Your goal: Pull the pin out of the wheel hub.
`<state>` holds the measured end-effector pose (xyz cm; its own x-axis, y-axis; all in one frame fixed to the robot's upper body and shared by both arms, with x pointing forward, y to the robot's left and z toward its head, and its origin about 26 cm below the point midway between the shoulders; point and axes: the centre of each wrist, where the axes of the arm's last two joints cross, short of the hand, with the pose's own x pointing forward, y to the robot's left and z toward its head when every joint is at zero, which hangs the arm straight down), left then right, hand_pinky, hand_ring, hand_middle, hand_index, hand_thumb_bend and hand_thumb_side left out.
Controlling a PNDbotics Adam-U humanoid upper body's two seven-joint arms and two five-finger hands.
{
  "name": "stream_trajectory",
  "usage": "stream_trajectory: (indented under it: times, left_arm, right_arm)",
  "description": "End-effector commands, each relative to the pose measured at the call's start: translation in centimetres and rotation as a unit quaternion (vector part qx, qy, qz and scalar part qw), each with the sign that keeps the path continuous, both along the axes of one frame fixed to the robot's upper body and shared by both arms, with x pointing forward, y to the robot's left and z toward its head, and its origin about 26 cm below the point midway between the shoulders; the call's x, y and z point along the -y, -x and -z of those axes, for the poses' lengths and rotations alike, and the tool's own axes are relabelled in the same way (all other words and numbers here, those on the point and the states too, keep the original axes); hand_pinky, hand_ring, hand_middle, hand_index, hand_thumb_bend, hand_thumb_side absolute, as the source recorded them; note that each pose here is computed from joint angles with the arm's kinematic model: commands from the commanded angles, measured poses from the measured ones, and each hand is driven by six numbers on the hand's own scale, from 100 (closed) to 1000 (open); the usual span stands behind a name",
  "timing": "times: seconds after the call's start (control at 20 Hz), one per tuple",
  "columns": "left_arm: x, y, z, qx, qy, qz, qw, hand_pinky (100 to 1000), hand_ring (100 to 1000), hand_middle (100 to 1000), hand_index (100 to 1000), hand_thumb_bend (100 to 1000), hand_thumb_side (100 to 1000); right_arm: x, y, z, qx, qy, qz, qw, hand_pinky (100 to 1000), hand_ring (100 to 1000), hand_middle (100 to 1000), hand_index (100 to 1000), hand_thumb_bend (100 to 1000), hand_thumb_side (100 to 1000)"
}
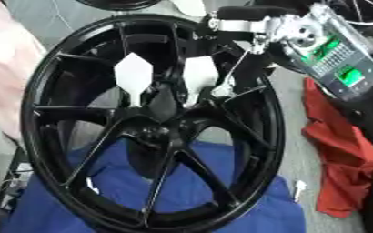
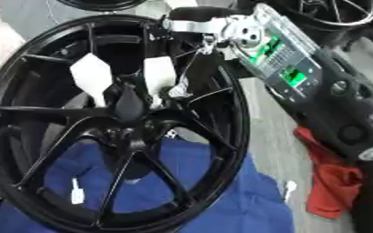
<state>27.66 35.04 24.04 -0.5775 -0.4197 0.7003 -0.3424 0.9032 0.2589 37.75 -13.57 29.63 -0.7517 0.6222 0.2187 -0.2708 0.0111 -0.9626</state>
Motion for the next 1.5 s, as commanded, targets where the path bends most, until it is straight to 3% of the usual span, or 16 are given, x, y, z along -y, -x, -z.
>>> stream_trajectory:
  times: [0.05, 1.0, 1.05, 1.1, 1.15, 1.5]
  left_arm:
    - [-0.1, 0.1, -1.1, 0.015, -0.007, -0.002, 1.0, 743, 619, 623, 794, 100, 631]
    - [-0.1, 0.1, -1.2, 0.011, 0.01, 0.002, 1.0, 746, 623, 623, 796, 100, 627]
    - [-0.1, 0.1, -1.2, 0.01, 0.011, 0.002, 1.0, 746, 623, 623, 796, 100, 628]
    - [-0.1, 0.1, -1.2, 0.009, 0.013, 0.002, 1.0, 747, 623, 624, 796, 100, 639]
    - [-0.1, 0.1, -1.2, 0.009, 0.014, 0.002, 1.0, 747, 623, 623, 796, 100, 628]
    - [-0.2, 0.1, -1.5, 0.009, 0.033, -0.003, 0.999, 747, 624, 623, 795, 100, 633]
  right_arm:
    - [0.9, 0.0, -1.5, 0.023, -0.001, 0.01, 1.0, 758, 568, 326, 481, 261, 100]
    - [1.3, -1.7, -2.9, 0.029, -0.02, 0.031, 0.999, 757, 537, 307, 463, 274, 100]
    - [1.5, -1.9, -3.0, 0.029, -0.025, 0.035, 0.999, 751, 532, 306, 462, 270, 100]
    - [1.8, -2.1, -3.2, 0.029, -0.032, 0.041, 0.998, 742, 525, 304, 462, 127, 100]
    - [2.1, -2.3, -3.3, 0.028, -0.04, 0.049, 0.998, 732, 519, 303, 461, 261, 100]
    - [6.5, -4.9, -4.7, 0.007, -0.114, 0.137, 0.984, 650, 474, 296, 458, 226, 100]
